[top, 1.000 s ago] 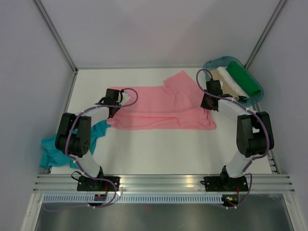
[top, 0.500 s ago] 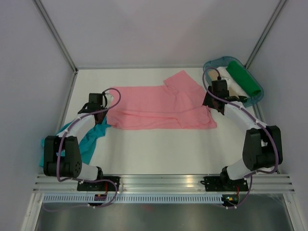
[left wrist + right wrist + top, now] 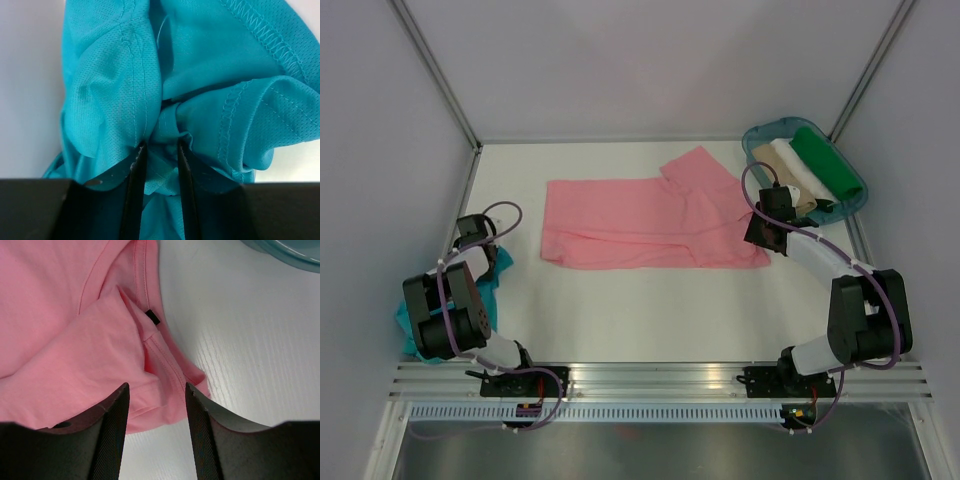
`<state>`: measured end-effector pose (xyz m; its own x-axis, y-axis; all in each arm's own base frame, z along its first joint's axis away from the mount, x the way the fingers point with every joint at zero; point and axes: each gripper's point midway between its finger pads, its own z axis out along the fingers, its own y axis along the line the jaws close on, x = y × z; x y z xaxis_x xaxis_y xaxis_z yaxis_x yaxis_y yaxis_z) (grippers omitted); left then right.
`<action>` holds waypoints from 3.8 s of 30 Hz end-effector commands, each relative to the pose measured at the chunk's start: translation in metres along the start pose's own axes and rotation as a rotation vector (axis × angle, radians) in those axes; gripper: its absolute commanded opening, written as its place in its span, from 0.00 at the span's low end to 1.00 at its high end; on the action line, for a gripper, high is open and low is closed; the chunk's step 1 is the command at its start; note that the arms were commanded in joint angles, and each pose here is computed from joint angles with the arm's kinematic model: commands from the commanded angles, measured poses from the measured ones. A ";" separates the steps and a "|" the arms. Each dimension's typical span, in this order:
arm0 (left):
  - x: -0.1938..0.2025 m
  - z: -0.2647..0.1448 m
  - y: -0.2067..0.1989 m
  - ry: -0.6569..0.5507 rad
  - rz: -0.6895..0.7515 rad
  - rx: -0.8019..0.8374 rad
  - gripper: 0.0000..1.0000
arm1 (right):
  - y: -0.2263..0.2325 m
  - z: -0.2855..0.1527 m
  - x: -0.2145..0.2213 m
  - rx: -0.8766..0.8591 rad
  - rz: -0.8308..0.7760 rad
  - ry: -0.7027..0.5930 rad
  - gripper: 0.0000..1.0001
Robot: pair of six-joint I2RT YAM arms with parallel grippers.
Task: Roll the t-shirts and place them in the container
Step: Fold the tshirt
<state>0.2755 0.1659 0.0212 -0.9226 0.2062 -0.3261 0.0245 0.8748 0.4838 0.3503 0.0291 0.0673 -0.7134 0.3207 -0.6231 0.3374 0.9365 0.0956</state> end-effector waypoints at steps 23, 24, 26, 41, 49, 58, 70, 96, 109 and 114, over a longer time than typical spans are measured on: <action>-0.096 -0.078 -0.137 -0.288 0.070 0.532 0.48 | 0.006 -0.010 -0.008 -0.055 0.019 -0.045 0.48; -0.099 -0.081 -0.139 -0.300 0.067 0.552 0.48 | 0.008 -0.008 -0.005 -0.067 0.015 -0.036 0.48; -0.109 -0.088 -0.142 -0.340 0.065 0.583 0.48 | 0.013 -0.005 -0.003 -0.091 0.012 -0.028 0.49; -0.098 -0.077 -0.166 -0.273 0.081 0.689 0.38 | -0.003 0.026 0.018 0.021 0.000 0.042 0.51; -0.113 -0.076 -0.160 -0.320 0.090 0.664 0.36 | -0.004 0.034 0.024 0.025 -0.008 0.050 0.28; -0.138 -0.070 -0.163 -0.397 0.138 0.597 0.43 | 0.001 0.035 0.026 -0.007 -0.009 0.052 0.23; -0.136 -0.060 -0.161 -0.405 0.190 0.533 0.18 | 0.003 0.033 0.026 -0.020 -0.017 0.050 0.20; -0.051 -0.052 -0.108 -0.049 0.193 0.326 0.29 | -0.007 0.032 0.029 0.026 -0.022 0.049 0.13; -0.113 -0.118 -0.116 -0.307 0.111 0.523 0.36 | 0.000 0.017 0.010 0.001 -0.005 0.018 0.17; -0.125 -0.109 -0.138 -0.285 0.158 0.536 0.34 | -0.002 0.004 -0.007 0.014 0.013 -0.034 0.19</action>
<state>0.3345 -0.0073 0.0915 -0.7561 0.3919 -0.5241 0.3821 0.9146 0.1325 0.3407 0.0295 0.0335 -0.7574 0.3092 -0.5751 0.3305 0.9412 0.0707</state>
